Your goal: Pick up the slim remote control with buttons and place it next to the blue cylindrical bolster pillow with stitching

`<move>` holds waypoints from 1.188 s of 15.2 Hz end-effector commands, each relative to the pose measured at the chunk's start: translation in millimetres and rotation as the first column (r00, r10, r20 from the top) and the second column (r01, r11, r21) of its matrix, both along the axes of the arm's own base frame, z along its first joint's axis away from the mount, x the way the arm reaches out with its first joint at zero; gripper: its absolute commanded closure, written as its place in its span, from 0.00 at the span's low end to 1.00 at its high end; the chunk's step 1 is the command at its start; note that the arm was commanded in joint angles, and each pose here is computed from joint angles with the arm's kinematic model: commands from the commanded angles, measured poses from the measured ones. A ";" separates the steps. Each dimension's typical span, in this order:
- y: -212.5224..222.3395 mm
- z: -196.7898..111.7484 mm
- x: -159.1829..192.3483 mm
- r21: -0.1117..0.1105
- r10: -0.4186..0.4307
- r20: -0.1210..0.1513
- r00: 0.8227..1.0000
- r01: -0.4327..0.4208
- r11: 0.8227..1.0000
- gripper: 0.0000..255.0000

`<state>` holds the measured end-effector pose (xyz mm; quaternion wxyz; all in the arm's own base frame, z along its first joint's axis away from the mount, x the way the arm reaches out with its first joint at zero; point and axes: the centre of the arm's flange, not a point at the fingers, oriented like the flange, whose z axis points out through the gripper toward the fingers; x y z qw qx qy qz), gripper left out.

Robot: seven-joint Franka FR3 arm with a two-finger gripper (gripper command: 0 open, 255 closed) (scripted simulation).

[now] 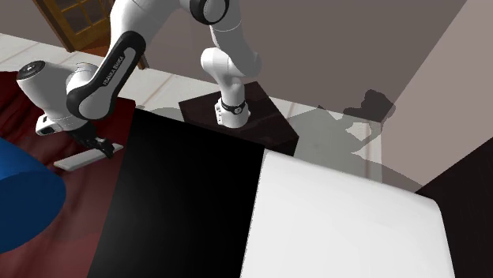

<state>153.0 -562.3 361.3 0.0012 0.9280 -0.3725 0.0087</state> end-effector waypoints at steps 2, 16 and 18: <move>0.1 -20.8 -3.8 0.009 -0.002 -0.004 1.000 0.002 1.000 1.00; 0.1 -7.6 -3.9 0.009 -0.002 -0.004 1.000 0.002 1.000 0.00; 0.0 18.8 -4.2 0.009 -0.002 -0.004 1.000 0.002 1.000 0.00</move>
